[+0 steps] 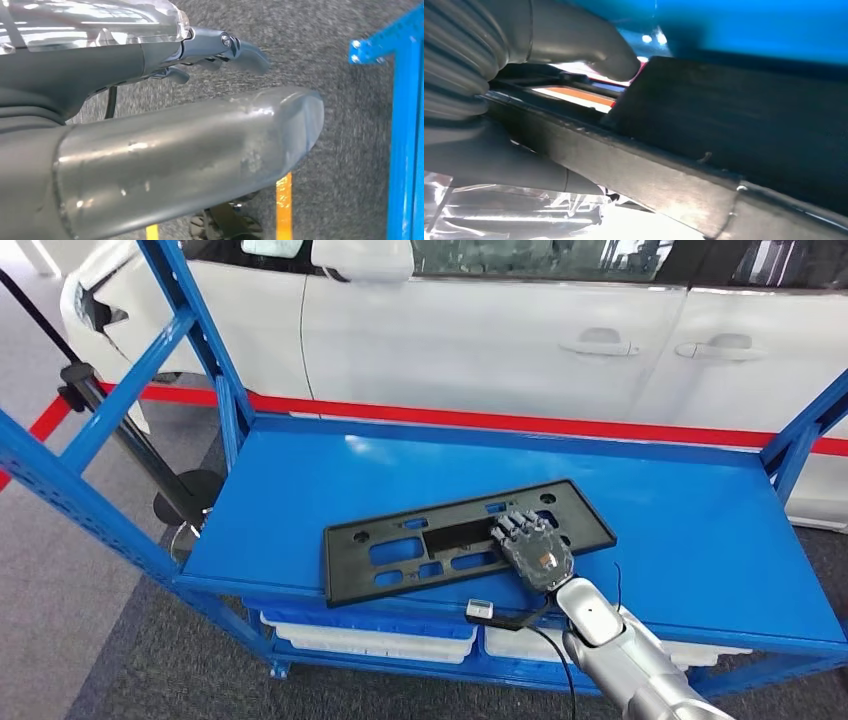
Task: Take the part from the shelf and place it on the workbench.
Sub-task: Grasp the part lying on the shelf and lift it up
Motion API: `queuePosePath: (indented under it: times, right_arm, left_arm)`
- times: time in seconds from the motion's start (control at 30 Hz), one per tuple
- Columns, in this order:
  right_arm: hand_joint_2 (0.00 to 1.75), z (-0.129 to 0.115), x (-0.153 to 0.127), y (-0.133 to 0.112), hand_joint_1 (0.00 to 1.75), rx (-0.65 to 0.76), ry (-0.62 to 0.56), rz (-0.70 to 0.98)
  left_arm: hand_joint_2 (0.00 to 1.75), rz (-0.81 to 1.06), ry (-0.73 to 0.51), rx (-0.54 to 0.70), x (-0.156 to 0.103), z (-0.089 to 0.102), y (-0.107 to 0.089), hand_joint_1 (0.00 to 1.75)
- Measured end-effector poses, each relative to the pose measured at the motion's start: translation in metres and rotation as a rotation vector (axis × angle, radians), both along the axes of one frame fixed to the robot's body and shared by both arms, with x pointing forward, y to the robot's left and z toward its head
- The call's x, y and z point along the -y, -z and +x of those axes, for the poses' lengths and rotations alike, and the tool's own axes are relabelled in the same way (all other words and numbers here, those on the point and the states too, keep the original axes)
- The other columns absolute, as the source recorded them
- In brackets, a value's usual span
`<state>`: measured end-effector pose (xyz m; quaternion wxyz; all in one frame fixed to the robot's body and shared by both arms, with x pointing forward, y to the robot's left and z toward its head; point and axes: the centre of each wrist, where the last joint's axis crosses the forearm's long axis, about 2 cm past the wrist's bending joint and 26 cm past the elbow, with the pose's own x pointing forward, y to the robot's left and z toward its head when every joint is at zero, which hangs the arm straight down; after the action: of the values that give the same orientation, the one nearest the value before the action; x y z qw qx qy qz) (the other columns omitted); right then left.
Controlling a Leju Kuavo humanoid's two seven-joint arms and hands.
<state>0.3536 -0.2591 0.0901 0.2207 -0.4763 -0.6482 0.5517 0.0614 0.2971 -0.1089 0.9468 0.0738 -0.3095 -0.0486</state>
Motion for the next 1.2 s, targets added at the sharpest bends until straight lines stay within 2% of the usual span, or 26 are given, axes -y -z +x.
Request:
queuePosePath:
  times: [0.53,0.67,0.77,0.87,0.93,1.03,1.2]
  right_arm:
    - [1.75,-0.005,0.002,0.008,1.72,-0.026,0.016,0.01]
    - [1.75,-0.007,0.004,0.011,1.73,-0.062,0.007,0.057]
    - [1.75,-0.007,0.005,0.011,1.73,-0.129,-0.059,0.164]
    - [1.75,-0.014,-0.004,0.004,1.73,-0.228,-0.175,0.39]
    - [1.75,-0.021,-0.014,-0.007,1.73,-0.25,-0.233,0.479]
    - [1.75,-0.031,-0.028,-0.017,1.73,-0.255,-0.292,0.516]
    - [1.75,-0.042,-0.039,-0.021,1.74,-0.253,-0.347,0.554]
  left_arm:
    - [0.0,0.001,0.012,0.004,0.001,0.001,0.0,0.0]
    - [0.0,0.002,0.011,0.005,0.0,0.0,0.0,0.0]
    - [0.0,0.001,0.005,0.009,0.001,0.0,0.0,0.0]
    - [0.0,0.001,-0.015,0.012,0.002,-0.003,0.0,0.0]
    - [0.0,0.004,-0.027,0.01,0.002,-0.007,0.001,0.0]
    - [0.0,0.005,-0.033,0.011,0.002,-0.007,0.001,0.0]
    - [0.0,0.005,-0.045,0.002,0.001,-0.012,0.002,0.0]
